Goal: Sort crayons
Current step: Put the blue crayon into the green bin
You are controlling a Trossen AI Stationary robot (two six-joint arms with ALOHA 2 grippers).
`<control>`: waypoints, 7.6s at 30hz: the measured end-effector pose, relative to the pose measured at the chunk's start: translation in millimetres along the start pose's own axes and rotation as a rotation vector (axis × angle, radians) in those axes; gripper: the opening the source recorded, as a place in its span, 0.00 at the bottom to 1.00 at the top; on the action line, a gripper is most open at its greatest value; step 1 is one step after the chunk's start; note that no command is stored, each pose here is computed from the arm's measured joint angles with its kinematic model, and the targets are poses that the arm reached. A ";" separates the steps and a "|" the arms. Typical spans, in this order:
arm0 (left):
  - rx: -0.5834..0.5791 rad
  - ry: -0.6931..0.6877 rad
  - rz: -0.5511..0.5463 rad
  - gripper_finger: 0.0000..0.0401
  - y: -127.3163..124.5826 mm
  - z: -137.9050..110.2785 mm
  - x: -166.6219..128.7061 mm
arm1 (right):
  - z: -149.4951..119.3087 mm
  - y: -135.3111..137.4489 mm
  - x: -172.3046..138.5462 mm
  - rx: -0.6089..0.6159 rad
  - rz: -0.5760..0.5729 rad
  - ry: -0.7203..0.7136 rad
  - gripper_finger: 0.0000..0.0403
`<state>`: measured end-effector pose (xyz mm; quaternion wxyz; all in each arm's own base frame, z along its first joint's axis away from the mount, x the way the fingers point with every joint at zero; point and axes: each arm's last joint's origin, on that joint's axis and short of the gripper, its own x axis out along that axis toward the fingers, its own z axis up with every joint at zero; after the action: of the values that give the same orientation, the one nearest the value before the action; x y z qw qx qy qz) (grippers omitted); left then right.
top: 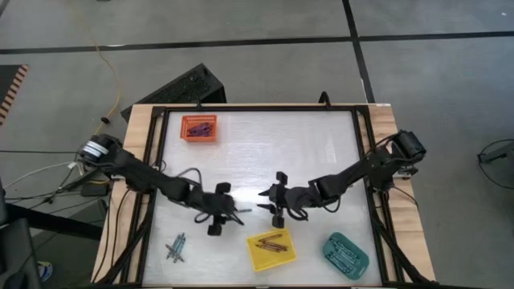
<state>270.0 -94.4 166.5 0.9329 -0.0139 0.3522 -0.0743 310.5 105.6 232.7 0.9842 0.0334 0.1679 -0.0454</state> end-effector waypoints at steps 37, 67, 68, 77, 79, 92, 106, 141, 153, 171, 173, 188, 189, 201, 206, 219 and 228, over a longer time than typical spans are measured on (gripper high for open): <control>0.165 -0.049 0.416 0.00 5.1 50.0 -29.2 | 27.6 -3.8 -50.8 -0.043 -0.085 -0.044 0.42; 0.258 -0.621 0.252 0.00 4.2 110.0 -80.4 | 68.2 15.4 -67.4 -0.242 -0.031 -0.470 0.42; 0.259 -0.625 0.247 0.00 4.3 110.4 -80.6 | 69.1 15.5 -67.7 -0.238 -0.022 -0.481 0.42; 0.263 -0.640 0.242 0.00 3.9 111.5 -81.3 | 71.4 11.0 -65.4 -0.240 -0.008 -0.495 0.29; 0.267 -0.643 0.239 0.00 3.5 111.7 -81.4 | 71.9 9.8 -64.6 -0.241 0.006 -0.499 0.25; 0.271 -0.643 0.237 0.00 3.5 111.7 -81.4 | 73.7 5.2 -62.6 -0.238 -0.003 -0.508 0.07; 0.305 -0.638 0.239 0.16 3.2 111.6 -81.2 | 73.9 5.2 -62.7 -0.260 -0.010 -0.510 0.01; 0.268 -0.069 0.187 0.49 1.9 57.9 -62.6 | 9.3 60.7 -142.4 0.520 0.306 0.823 0.00; 0.278 0.068 0.195 0.49 4.6 44.7 -62.7 | -43.1 99.3 -142.9 0.514 0.162 1.143 0.00; 0.174 0.290 0.075 0.49 0.6 22.7 -66.8 | -67.2 106.8 -130.2 0.463 0.057 1.222 0.01; 0.162 0.335 0.065 0.49 -1.9 18.0 -68.6 | -67.2 106.7 -130.1 0.463 0.056 1.220 0.01; 0.020 0.646 0.201 0.48 -11.1 -14.9 -88.1 | -67.8 104.8 -130.3 0.453 0.029 1.211 0.13; 0.009 0.655 0.242 0.47 -9.3 -17.6 -88.9 | -67.8 104.8 -130.3 0.456 0.027 1.211 0.13; -0.235 0.494 0.316 0.36 20.9 -50.9 -92.0 | -68.1 104.9 -131.1 0.463 0.017 1.212 0.13; -0.342 0.446 0.317 0.36 35.9 -65.9 -92.4 | -68.3 104.6 -131.2 0.458 0.015 1.212 0.13; -0.400 0.415 0.266 0.36 46.0 -76.2 -82.7 | -68.3 103.7 -130.7 0.431 0.012 1.187 0.13; -0.389 0.473 0.300 0.36 46.7 -81.6 -70.2 | -68.1 103.4 -130.1 0.424 0.006 1.165 0.13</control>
<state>170.2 -35.6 147.5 0.8058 -0.1222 0.5643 0.1314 176.4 224.0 217.2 0.7030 0.2480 0.6648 -0.0494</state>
